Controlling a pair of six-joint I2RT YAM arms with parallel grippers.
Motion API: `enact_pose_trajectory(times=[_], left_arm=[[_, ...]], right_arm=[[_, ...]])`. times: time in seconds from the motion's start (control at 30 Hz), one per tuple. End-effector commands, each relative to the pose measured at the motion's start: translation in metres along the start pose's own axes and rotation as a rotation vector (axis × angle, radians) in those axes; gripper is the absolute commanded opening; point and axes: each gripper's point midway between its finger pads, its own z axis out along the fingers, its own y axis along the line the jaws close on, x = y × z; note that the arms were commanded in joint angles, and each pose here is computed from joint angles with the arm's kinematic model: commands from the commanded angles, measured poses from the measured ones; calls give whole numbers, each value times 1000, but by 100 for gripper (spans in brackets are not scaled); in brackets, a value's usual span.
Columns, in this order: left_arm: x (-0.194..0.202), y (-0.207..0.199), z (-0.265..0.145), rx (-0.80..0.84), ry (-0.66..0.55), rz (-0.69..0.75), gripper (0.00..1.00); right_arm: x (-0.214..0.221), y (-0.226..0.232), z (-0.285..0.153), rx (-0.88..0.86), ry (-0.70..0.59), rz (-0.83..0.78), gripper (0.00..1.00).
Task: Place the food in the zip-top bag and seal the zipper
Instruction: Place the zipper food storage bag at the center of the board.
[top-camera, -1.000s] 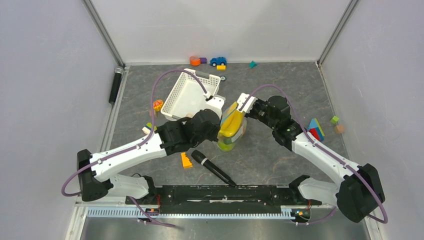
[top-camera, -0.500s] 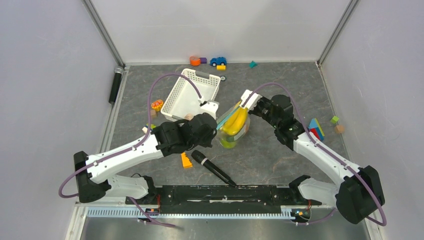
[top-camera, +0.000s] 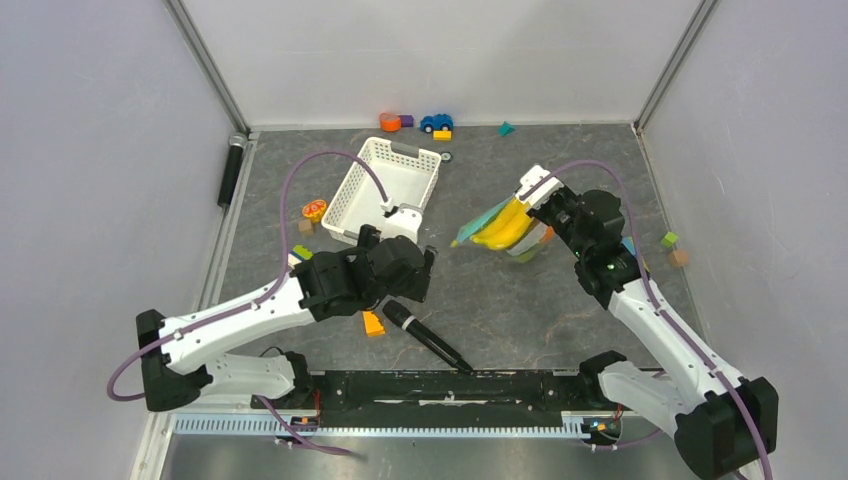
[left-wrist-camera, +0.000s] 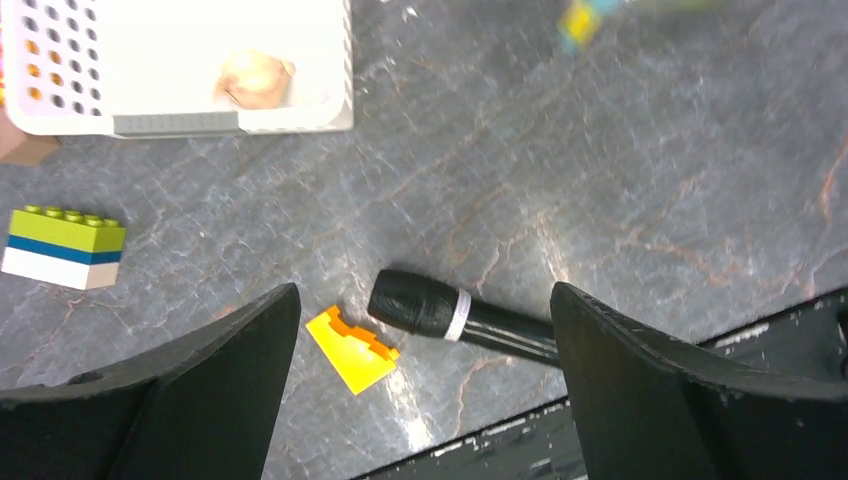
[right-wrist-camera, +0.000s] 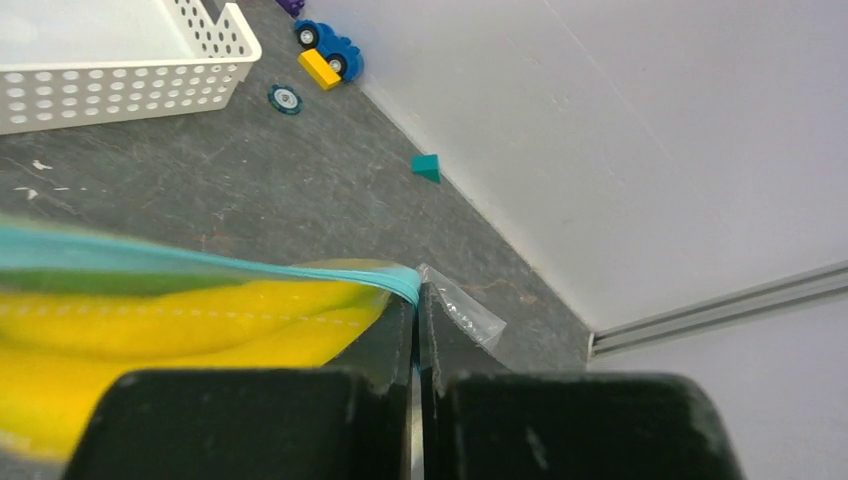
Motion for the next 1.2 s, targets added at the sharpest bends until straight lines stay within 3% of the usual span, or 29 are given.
enact_pose_trajectory(times=[0.0, 0.2, 0.33, 0.77, 0.93, 1.17], left_arm=[[-35, 21, -9, -88, -191, -108, 100], [-38, 46, -23, -137, -275, -211, 100], [-38, 54, -27, -143, -307, -227, 100], [-33, 63, -7, -200, -361, -245, 100], [-28, 64, 4, -183, -356, -263, 100], [-21, 64, 14, -182, -326, -264, 100]], right_arm=[[-33, -24, -6, 60, -52, 142, 0], [-21, -25, -12, 72, 123, 370, 0], [-11, -22, -11, 68, 206, 415, 0], [43, -72, -60, 492, 475, 409, 0], [53, -80, -56, 545, 520, 363, 1], [98, -84, -20, 539, 681, 318, 2]])
